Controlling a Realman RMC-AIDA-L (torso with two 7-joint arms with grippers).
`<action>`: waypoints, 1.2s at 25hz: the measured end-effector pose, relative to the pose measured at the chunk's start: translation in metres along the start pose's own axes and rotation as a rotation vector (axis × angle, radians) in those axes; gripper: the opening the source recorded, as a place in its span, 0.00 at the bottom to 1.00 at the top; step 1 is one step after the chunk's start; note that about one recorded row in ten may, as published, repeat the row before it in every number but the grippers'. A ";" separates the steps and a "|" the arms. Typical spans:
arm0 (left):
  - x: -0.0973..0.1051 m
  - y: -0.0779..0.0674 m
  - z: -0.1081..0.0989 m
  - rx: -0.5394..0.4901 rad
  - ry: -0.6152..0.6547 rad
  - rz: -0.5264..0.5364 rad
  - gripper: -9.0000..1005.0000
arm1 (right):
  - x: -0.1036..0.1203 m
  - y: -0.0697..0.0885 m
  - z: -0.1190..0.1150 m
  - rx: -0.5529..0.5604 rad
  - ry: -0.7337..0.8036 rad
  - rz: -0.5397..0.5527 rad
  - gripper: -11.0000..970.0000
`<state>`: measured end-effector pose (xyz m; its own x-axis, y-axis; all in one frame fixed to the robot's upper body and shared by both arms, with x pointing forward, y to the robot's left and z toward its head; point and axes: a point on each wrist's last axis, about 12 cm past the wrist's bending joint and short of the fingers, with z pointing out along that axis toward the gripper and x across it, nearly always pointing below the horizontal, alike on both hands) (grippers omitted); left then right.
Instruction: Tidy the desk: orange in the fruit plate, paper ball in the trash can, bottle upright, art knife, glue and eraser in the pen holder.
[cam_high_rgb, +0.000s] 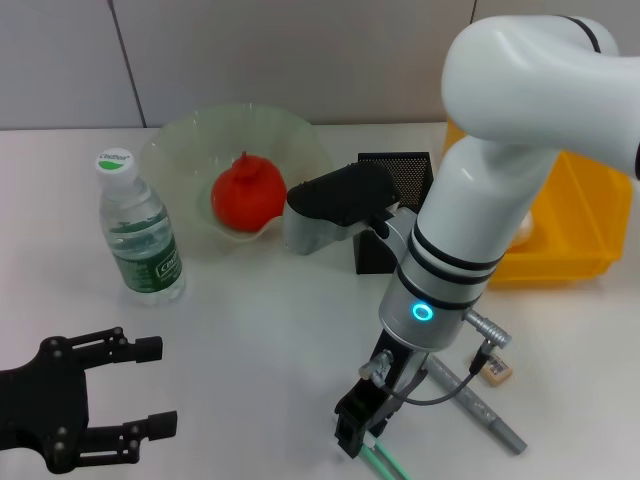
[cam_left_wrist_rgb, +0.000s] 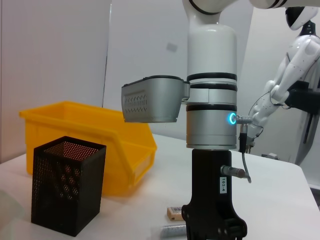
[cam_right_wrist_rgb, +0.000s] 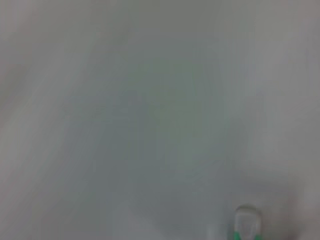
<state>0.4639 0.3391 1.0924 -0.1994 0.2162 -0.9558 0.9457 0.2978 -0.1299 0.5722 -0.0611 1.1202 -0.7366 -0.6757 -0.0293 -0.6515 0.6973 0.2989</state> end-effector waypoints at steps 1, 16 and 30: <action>0.000 0.000 0.000 0.000 0.000 0.000 0.79 | 0.000 0.000 0.000 0.000 0.000 0.001 0.43; -0.001 0.000 0.003 0.002 -0.010 0.004 0.79 | 0.005 -0.003 0.005 0.000 0.003 0.005 0.21; 0.001 -0.001 0.001 -0.011 -0.014 -0.005 0.79 | 0.024 -0.019 -0.067 -0.011 -0.259 -0.012 0.18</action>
<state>0.4628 0.3384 1.0916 -0.1999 0.2018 -0.9588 0.9420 0.3088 -0.1314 0.5786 -0.1065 1.1774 -0.7517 -0.5990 -0.2759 -0.6595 0.6859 0.3076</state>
